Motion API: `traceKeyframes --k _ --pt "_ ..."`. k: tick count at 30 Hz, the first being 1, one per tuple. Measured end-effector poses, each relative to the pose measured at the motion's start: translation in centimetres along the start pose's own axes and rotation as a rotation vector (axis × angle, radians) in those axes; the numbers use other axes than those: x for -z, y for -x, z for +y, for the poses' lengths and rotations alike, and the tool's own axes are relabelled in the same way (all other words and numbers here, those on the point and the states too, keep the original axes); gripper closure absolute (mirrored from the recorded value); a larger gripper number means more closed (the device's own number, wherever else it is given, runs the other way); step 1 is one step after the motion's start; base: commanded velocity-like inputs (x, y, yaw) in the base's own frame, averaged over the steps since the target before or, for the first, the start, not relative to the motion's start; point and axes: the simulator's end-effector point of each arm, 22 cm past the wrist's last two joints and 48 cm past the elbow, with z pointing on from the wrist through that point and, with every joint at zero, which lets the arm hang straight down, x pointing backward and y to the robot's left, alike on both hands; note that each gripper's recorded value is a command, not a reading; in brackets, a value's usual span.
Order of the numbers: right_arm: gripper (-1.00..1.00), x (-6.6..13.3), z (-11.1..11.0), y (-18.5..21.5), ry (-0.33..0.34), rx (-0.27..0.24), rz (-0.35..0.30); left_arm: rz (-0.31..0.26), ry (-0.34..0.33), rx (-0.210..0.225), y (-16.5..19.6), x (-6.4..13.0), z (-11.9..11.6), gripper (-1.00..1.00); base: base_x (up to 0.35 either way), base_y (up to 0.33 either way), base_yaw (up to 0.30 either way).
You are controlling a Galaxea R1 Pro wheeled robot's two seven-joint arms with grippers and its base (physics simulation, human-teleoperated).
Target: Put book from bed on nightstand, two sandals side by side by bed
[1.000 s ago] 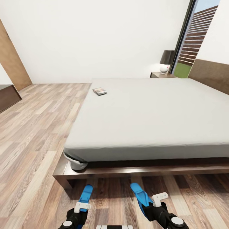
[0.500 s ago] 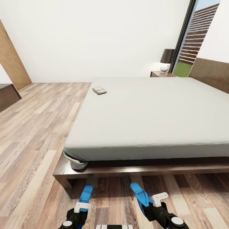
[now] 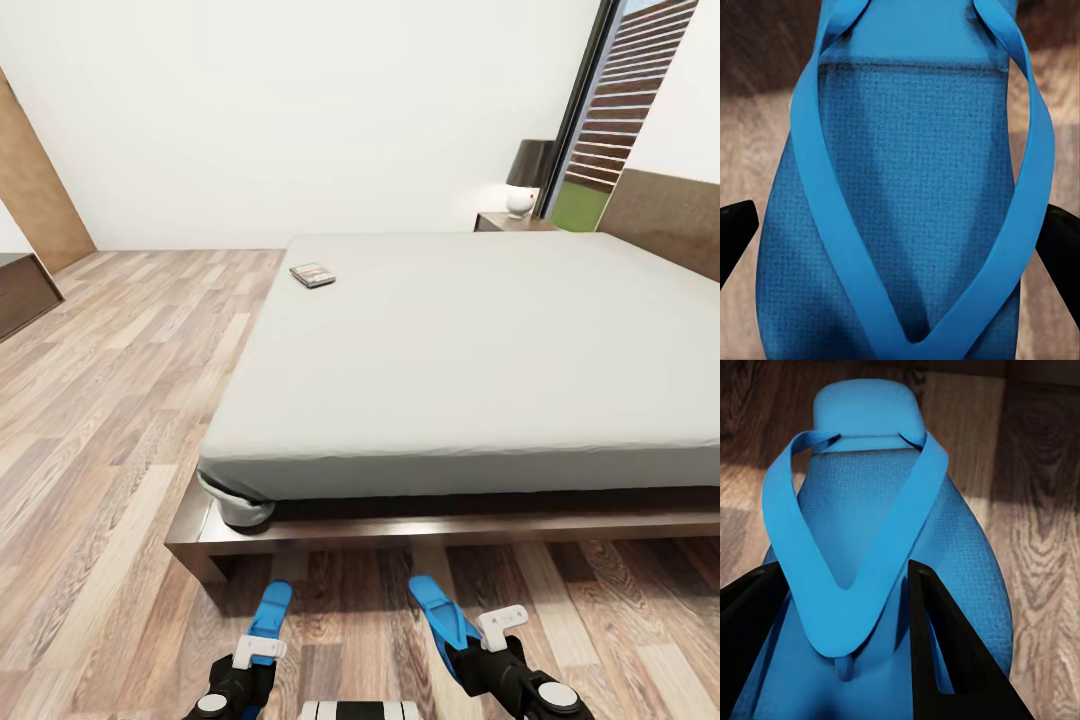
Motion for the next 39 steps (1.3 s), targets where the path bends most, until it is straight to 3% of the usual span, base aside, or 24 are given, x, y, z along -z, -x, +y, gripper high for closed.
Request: traceKeyframes --k 16,23,31,39 --pt "1.00 -1.0 0.4 -1.8 0.028 -0.010 0.045 0.046 -0.005 0.002 -2.5 -0.9 -0.3 1.00 0.000 0.000 0.000" --pt "1.00 -1.1 0.5 -1.8 0.060 -0.016 0.045 0.053 0.014 -0.009 -2.9 -1.4 1.5 1.00 0.000 0.000 0.000" --pt "1.00 -0.7 -0.4 -2.8 0.081 -0.056 0.058 0.002 0.021 -0.015 1.2 -2.7 2.4 1.00 0.000 0.000 0.000" --pt "1.00 -1.0 -0.3 -3.7 0.088 -0.063 0.078 0.005 0.016 -0.015 1.3 -3.2 2.2 1.00 0.000 0.000 0.000"
